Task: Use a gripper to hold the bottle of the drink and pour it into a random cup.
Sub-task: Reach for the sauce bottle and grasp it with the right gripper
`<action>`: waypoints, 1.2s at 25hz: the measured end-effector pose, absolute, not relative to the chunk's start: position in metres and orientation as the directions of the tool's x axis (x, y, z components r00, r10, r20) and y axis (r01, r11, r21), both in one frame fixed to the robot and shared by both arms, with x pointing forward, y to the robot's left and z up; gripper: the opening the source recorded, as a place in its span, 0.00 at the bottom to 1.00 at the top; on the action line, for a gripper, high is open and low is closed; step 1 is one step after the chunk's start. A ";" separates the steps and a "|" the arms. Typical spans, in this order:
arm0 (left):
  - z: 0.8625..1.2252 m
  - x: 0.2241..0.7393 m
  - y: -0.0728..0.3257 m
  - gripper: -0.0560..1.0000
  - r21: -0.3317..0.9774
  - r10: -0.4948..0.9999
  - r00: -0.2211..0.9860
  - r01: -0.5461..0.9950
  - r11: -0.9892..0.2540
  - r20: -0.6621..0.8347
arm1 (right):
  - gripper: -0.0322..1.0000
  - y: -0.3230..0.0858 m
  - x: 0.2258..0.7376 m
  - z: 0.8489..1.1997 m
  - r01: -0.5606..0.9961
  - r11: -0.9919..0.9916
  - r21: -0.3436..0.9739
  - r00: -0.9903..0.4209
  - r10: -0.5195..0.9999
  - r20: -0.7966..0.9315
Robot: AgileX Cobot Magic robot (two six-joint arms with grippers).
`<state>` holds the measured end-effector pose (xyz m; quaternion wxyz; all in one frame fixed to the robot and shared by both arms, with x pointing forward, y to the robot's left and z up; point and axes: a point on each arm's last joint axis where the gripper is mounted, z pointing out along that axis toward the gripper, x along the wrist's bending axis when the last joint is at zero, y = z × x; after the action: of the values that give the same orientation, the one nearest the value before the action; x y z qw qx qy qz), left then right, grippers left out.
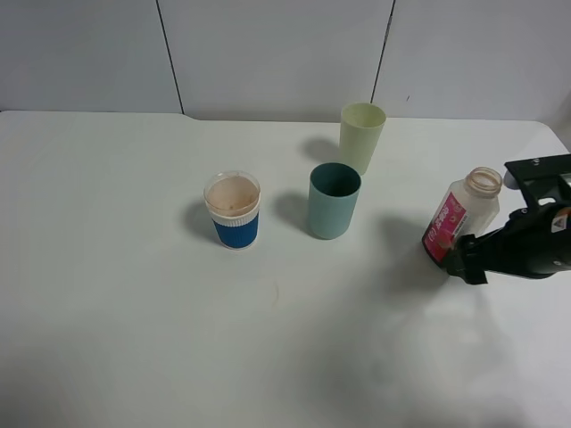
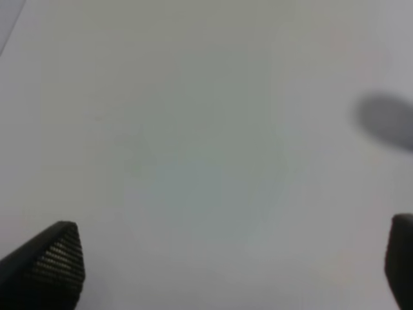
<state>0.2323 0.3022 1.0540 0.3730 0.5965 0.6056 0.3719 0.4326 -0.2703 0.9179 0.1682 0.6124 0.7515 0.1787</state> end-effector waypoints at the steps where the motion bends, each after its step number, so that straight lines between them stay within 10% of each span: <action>1: 1.054 0.232 0.302 0.93 0.895 1.000 -0.010 0.445 0.012 -0.008 | 0.85 -0.269 0.435 0.915 0.858 0.190 0.478 -0.198 0.980 -0.033; 30: 1.054 0.232 0.302 0.93 0.895 1.000 -0.010 0.445 0.012 -0.008 | 0.85 -0.270 0.427 0.915 0.442 0.183 0.878 -0.187 0.976 -0.109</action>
<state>0.2323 0.3022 1.0540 0.3730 0.5965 0.6056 0.3719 0.4271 -0.2698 0.9148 0.3642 0.5233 0.6773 0.3670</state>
